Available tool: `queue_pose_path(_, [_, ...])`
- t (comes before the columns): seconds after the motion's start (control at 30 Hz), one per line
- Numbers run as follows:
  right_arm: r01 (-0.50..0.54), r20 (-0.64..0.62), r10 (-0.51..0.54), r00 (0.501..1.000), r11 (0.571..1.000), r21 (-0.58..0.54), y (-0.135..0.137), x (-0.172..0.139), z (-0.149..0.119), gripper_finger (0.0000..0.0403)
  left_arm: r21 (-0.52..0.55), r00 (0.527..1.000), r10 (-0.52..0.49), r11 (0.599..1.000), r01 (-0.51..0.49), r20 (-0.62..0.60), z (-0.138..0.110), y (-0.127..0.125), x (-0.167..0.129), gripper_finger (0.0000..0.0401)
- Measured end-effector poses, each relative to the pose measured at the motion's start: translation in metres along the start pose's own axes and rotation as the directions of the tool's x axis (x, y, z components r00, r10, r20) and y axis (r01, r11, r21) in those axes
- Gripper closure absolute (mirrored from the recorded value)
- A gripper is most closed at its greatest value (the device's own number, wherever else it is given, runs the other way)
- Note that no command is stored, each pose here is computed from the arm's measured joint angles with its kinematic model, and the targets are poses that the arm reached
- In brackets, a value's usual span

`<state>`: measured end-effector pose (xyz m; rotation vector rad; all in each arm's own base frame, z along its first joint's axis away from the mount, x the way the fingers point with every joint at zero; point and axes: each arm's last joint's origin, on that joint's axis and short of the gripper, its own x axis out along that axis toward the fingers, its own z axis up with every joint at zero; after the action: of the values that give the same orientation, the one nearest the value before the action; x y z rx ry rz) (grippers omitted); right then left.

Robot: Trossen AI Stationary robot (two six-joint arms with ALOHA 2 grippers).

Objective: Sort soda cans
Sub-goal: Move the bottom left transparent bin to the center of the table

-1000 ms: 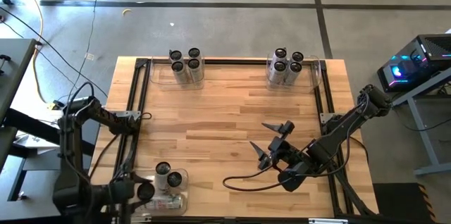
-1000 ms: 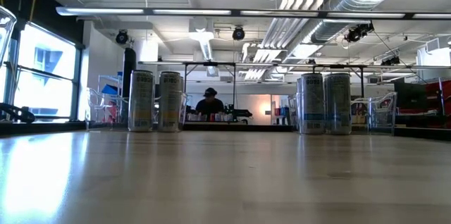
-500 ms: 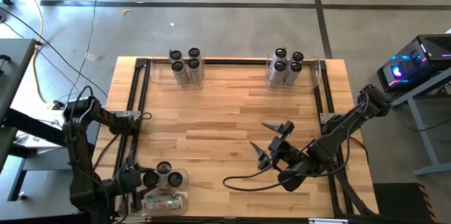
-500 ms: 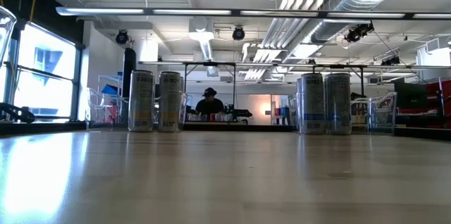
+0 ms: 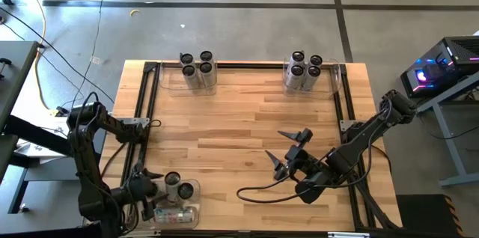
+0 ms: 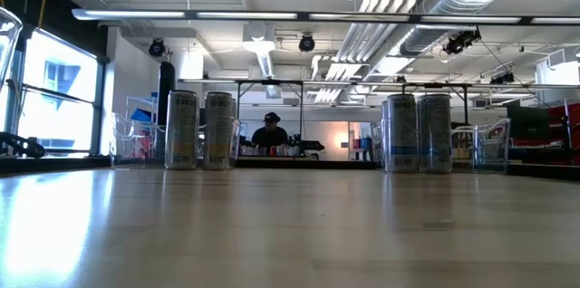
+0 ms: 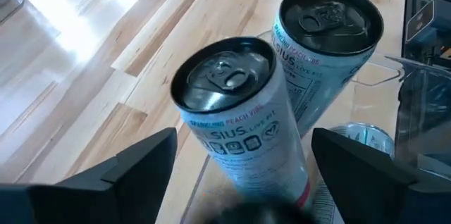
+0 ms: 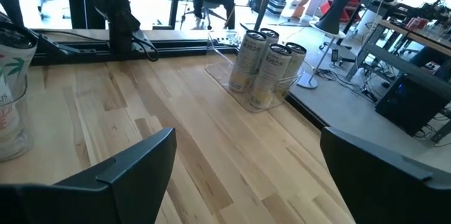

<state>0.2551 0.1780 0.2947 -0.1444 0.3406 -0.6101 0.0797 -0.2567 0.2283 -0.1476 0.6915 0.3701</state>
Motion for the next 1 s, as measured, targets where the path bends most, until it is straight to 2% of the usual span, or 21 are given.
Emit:
queue_pose_path(0.33, [-0.008,-0.004,0.008,1.000,1.000,0.003,0.000,0.000,0.000,0.0055,-0.078,0.997,-0.059,0.995,0.055,-0.045,0.018,0.012,-0.014,0.0074])
queue_pose_path(0.4, [-0.070,-0.045,0.071,0.997,0.997,0.022,0.002,0.002,0.000,0.0055,-0.084,0.996,-0.073,0.994,0.069,-0.044,0.023,0.015,-0.016,0.0074])
queue_pose_path(0.5, [-0.304,-0.153,0.304,0.940,0.952,0.026,0.011,0.010,0.003,0.0055,-0.100,0.996,-0.088,0.991,0.085,-0.022,0.031,0.018,-0.017,0.0074])
queue_pose_path(0.53, [-0.392,-0.160,0.388,0.907,0.920,0.007,0.017,0.014,0.003,0.0055,-0.114,0.995,-0.095,0.989,0.093,-0.014,0.034,0.019,-0.016,0.0074])
queue_pose_path(0.6, [-0.592,-0.154,0.576,0.802,0.802,-0.084,0.031,0.021,0.003,0.0055,-0.139,0.995,-0.103,0.985,0.101,-0.005,0.042,0.020,-0.016,0.0073])
queue_pose_path(0.7, [-0.796,-0.117,0.800,0.588,0.546,-0.261,0.050,0.036,0.004,0.0055,-0.153,0.993,-0.116,0.982,0.114,-0.007,0.058,0.020,-0.019,0.0073])
queue_pose_path(0.77, [-0.837,-0.083,0.879,0.469,0.413,-0.358,0.057,0.046,0.006,0.0055,-0.143,0.992,-0.128,0.982,0.127,-0.003,0.071,0.018,-0.023,0.0073])
queue_pose_path(0.83, [-0.834,-0.044,0.920,0.390,0.333,-0.439,0.063,0.059,0.011,0.0058,-0.131,0.989,-0.144,0.981,0.145,0.011,0.084,0.015,-0.028,0.0073])
queue_pose_path(0.9, [-0.826,-0.054,0.942,0.332,0.262,-0.499,0.069,0.072,0.013,0.0064,-0.126,0.987,-0.160,0.979,0.161,0.021,0.097,0.013,-0.032,0.0073])
queue_pose_path(1.0, [-0.802,-0.064,0.961,0.267,0.185,-0.567,0.084,0.090,0.019,0.0079,-0.130,0.982,-0.184,0.974,0.187,0.031,0.113,0.011,-0.040,0.0073])
